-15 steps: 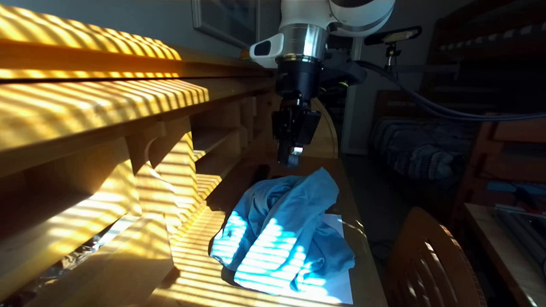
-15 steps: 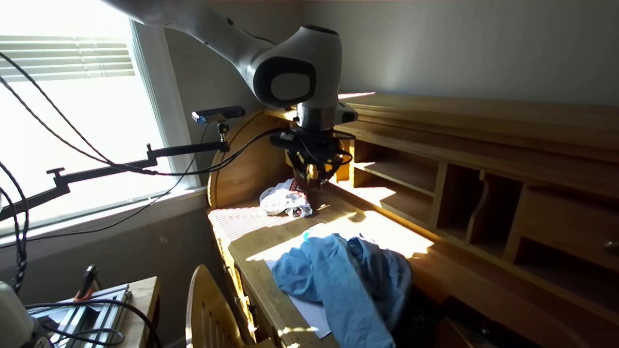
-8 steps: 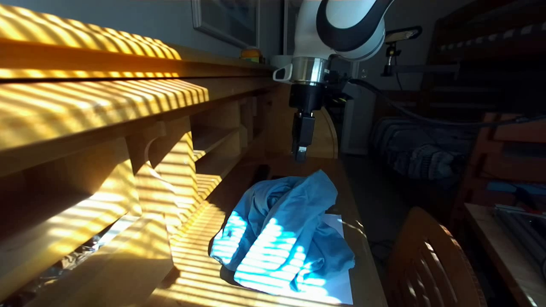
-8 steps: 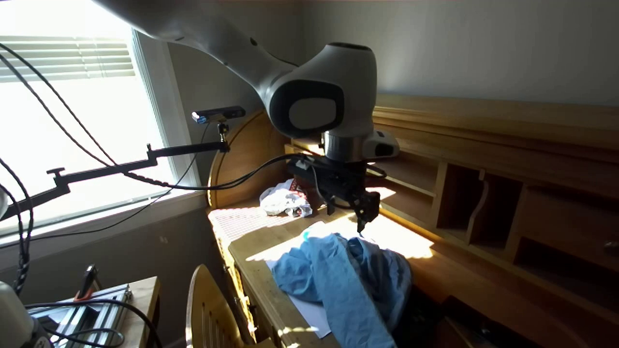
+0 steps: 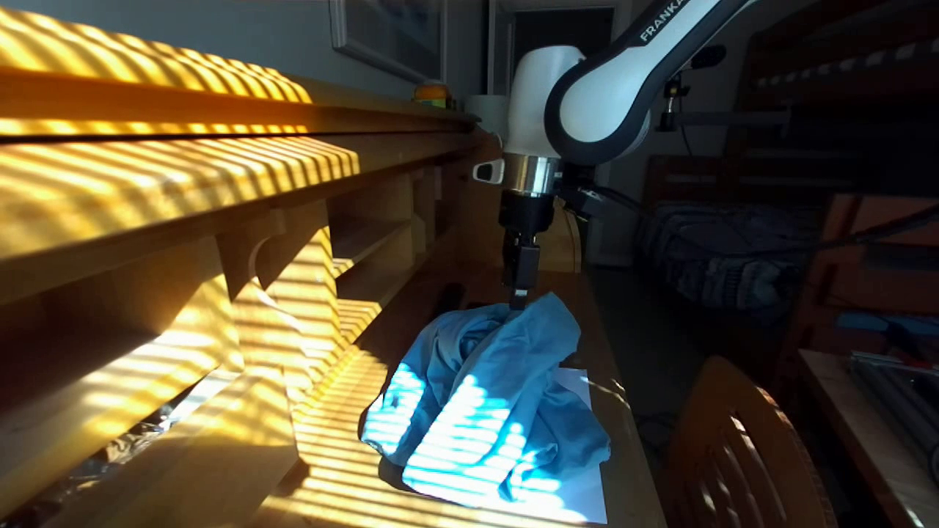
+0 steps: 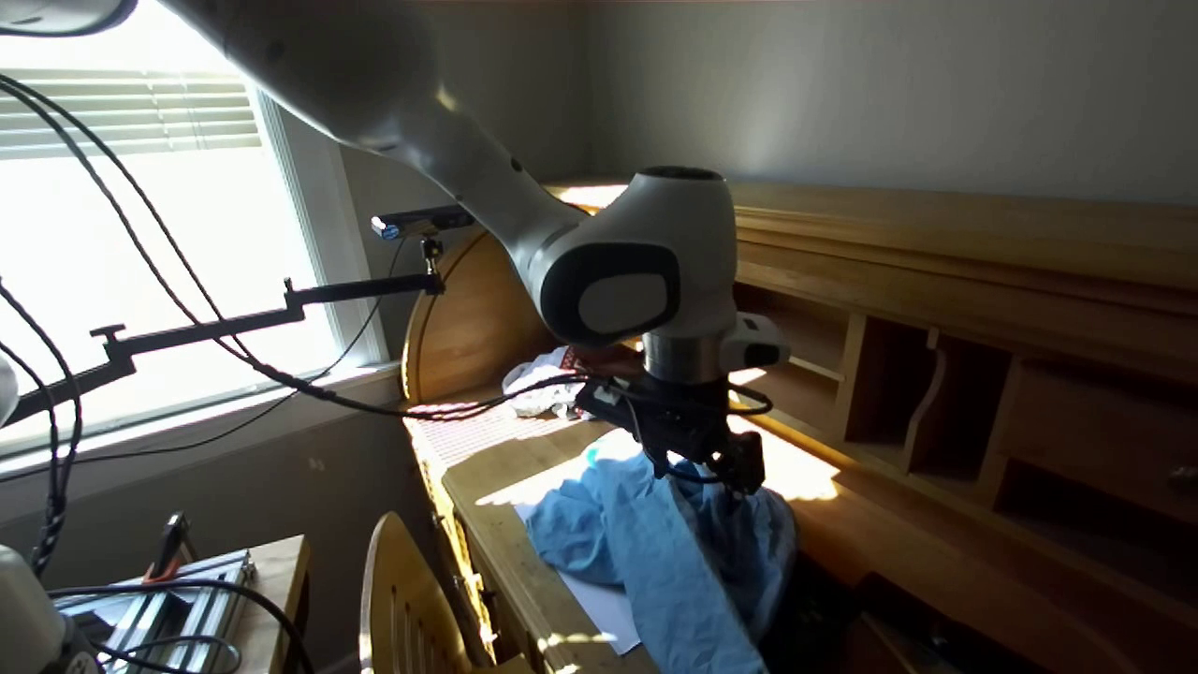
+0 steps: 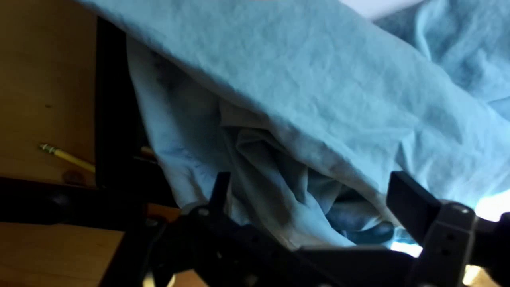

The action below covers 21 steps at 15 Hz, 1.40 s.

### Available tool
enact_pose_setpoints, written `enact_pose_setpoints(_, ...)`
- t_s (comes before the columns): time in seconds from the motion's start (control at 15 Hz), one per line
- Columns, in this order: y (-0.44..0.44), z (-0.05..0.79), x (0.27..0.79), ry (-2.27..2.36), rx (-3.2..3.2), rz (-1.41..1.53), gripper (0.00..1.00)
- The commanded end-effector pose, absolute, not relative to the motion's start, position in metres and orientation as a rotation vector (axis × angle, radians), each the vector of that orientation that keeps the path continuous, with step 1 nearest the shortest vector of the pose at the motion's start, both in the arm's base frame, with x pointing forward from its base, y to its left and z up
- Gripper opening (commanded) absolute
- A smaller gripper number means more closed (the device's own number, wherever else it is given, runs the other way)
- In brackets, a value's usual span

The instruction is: Put the cloth on the desk

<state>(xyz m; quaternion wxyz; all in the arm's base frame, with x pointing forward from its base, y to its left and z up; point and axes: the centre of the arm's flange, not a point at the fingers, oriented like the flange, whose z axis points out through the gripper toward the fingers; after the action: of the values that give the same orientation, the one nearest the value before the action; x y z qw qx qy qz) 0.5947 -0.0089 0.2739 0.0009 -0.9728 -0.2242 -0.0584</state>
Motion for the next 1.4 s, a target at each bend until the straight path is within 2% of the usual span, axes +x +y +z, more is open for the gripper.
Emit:
enact_pose_setpoints(0.0, -0.012, 0.251, 0.598, -0.866, -3.053, -0.246, 1.0)
enact_pose_setpoints(0.07, -0.011, 0.248, 0.6, -0.89, -3.05, -0.256, 0.9)
enact_pose_setpoints(0.13, -0.011, 0.244, 0.601, -0.918, -3.041, -0.264, 0.86)
enact_pose_setpoints(0.27, -0.009, 0.237, 0.604, -0.953, -3.025, -0.266, 0.59)
enact_pose_setpoints(0.8, 0.006, 0.228, 0.605, -0.954, -2.962, -0.225, 0.03)
enact_pose_setpoints(0.93, 0.012, 0.239, 0.604, -0.954, -2.915, -0.216, 0.0)
enact_pose_setpoints(1.33, 0.036, 0.291, 0.604, -0.993, -2.785, -0.234, 0.0)
